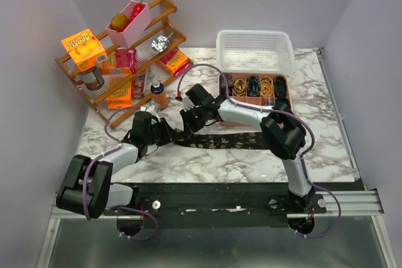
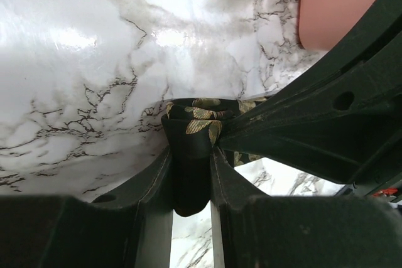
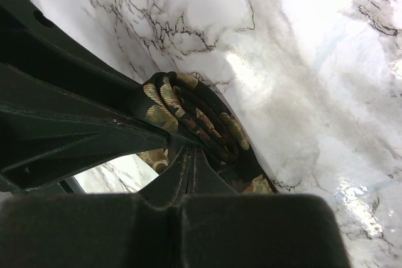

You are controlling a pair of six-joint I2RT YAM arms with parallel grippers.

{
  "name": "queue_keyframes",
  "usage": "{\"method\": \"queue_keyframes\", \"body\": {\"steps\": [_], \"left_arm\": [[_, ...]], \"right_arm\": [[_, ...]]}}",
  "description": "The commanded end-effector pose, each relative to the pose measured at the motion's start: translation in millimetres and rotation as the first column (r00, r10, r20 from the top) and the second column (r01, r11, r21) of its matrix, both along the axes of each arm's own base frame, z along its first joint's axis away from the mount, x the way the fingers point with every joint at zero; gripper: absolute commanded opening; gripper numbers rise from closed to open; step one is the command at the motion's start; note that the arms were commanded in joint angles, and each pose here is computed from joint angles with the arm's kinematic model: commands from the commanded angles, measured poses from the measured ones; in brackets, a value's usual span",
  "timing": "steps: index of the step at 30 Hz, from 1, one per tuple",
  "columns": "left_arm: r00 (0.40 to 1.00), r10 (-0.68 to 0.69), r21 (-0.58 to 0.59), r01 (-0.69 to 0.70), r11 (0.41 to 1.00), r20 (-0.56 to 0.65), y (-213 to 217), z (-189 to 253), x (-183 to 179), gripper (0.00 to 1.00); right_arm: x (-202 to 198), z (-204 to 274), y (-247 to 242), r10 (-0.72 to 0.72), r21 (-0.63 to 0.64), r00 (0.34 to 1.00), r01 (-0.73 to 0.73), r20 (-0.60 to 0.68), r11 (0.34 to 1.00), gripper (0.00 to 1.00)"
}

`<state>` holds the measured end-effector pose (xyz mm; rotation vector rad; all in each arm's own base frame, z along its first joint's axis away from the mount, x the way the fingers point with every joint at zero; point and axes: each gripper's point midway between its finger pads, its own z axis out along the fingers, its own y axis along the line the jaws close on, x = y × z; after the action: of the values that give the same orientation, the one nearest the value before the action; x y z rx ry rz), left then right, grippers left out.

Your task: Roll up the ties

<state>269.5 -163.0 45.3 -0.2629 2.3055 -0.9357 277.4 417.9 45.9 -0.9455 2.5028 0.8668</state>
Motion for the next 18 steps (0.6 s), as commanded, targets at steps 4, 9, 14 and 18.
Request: {"method": "queue_keyframes", "body": {"steps": [4, 9, 14, 18], "left_arm": [[0.999, 0.028, 0.179, -0.031, 0.983, 0.021, 18.0, 7.4, 4.0, 0.23], [0.999, 0.029, 0.256, -0.032, 0.966, 0.015, 20.8, 15.1, 5.9, 0.2], [1.0, 0.026, 0.322, -0.027, 0.946, 0.007, 15.5, 19.1, 9.8, 0.19], [1.0, 0.02, 0.37, -0.02, 0.929, 0.003, 10.2, 20.6, 8.9, 0.18]], "right_arm": [[6.4, -13.3, -10.0, -0.027, -0.065, 1.0, 0.027, 0.001, 0.998, 0.01], [5.8, -15.6, -5.5, -0.021, -0.056, 1.0, 0.02, -0.017, 0.998, 0.01], [2.6, -21.7, -1.1, -0.018, -0.052, 0.999, 0.016, -0.051, 0.999, 0.01], [1.5, -24.6, 2.0, -0.016, -0.045, 0.997, 0.012, -0.07, 0.999, 0.01]]}}
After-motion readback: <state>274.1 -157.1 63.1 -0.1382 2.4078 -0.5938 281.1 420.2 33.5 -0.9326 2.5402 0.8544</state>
